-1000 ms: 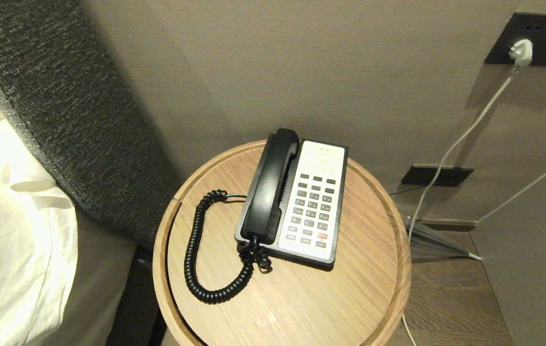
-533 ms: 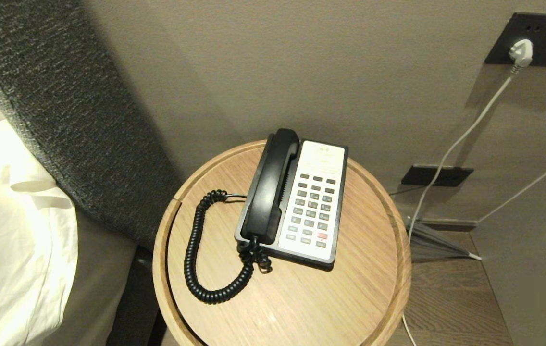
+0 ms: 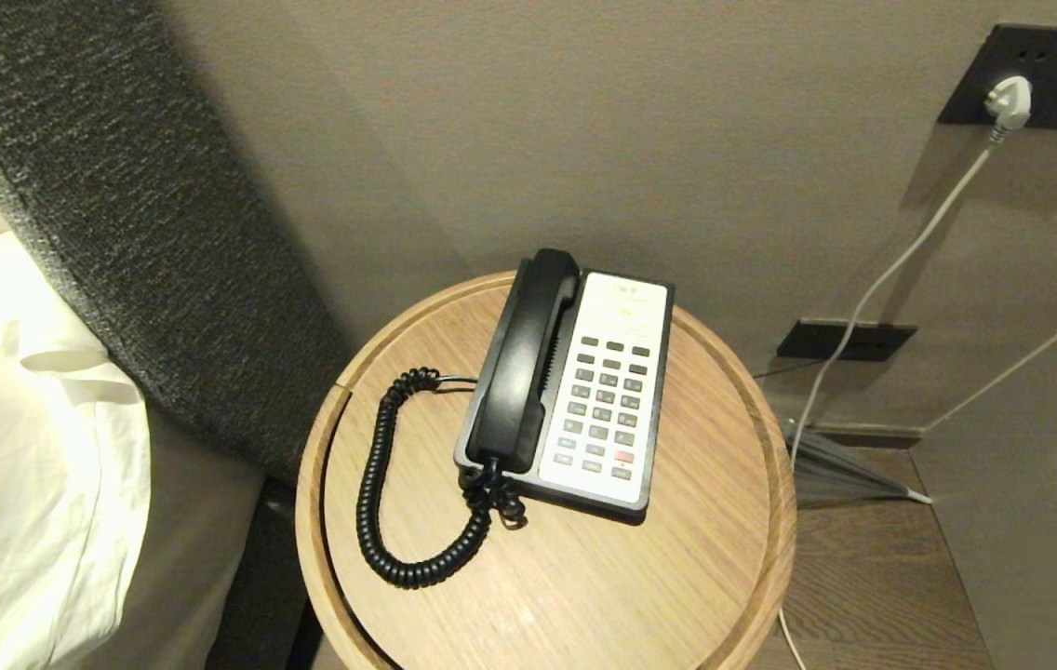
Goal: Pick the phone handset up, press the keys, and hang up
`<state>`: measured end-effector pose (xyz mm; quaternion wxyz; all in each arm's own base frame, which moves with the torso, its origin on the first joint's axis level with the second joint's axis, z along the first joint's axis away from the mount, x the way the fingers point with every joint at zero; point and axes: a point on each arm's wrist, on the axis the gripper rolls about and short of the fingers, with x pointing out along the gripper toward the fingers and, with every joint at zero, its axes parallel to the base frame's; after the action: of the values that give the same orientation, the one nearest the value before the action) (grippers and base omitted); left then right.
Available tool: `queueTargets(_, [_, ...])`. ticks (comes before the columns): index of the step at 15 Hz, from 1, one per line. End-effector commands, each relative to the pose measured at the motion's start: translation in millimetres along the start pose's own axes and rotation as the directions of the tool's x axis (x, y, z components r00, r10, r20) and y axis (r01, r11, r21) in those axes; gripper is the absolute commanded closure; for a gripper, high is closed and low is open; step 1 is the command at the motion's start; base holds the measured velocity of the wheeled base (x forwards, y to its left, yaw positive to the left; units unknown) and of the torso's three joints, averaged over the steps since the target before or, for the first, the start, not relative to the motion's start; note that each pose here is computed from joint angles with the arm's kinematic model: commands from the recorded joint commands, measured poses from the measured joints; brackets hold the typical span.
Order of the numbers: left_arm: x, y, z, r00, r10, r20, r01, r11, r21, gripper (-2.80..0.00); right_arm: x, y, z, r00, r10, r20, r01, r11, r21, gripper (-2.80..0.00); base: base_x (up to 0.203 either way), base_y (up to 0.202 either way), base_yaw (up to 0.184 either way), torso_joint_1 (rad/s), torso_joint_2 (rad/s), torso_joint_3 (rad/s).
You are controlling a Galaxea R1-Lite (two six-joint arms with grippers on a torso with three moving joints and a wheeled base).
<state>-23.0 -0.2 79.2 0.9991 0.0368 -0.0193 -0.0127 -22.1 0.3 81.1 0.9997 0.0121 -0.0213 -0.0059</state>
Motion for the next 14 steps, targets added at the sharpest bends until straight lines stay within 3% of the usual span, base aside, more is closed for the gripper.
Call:
queueTargets(1, [1.4, -0.4, -5.5, 1.0, -0.002, -0.021, 0.002, 1.0, 0.0, 0.0, 1.5, -0.1, -5.5, 1.0, 0.0, -0.022, 0.0, 1.0, 0.0, 0.0, 0.0, 0.0, 0.0, 0.0, 0.0, 0.0])
queueTargets(9, [1.4, -0.4, -5.5, 1.0, -0.001, -0.021, 0.001, 1.0, -0.002, 0.0, 1.6, -0.1, -5.9, 1.0, -0.001, -0.024, 0.001, 1.0, 0.0, 0.0, 0.0, 0.0, 0.0, 0.0, 0.0, 0.0])
queueTargets(14, [1.4, 0.1, -5.5, 1.0, 0.019, -0.022, -0.02, 0.998, -0.06, 0.0, 1.6, -0.1, -5.9, 1.0, -0.001, -0.024, 0.001, 1.0, 0.0, 0.0, 0.0, 0.0, 0.0, 0.002, 0.0, 0.056])
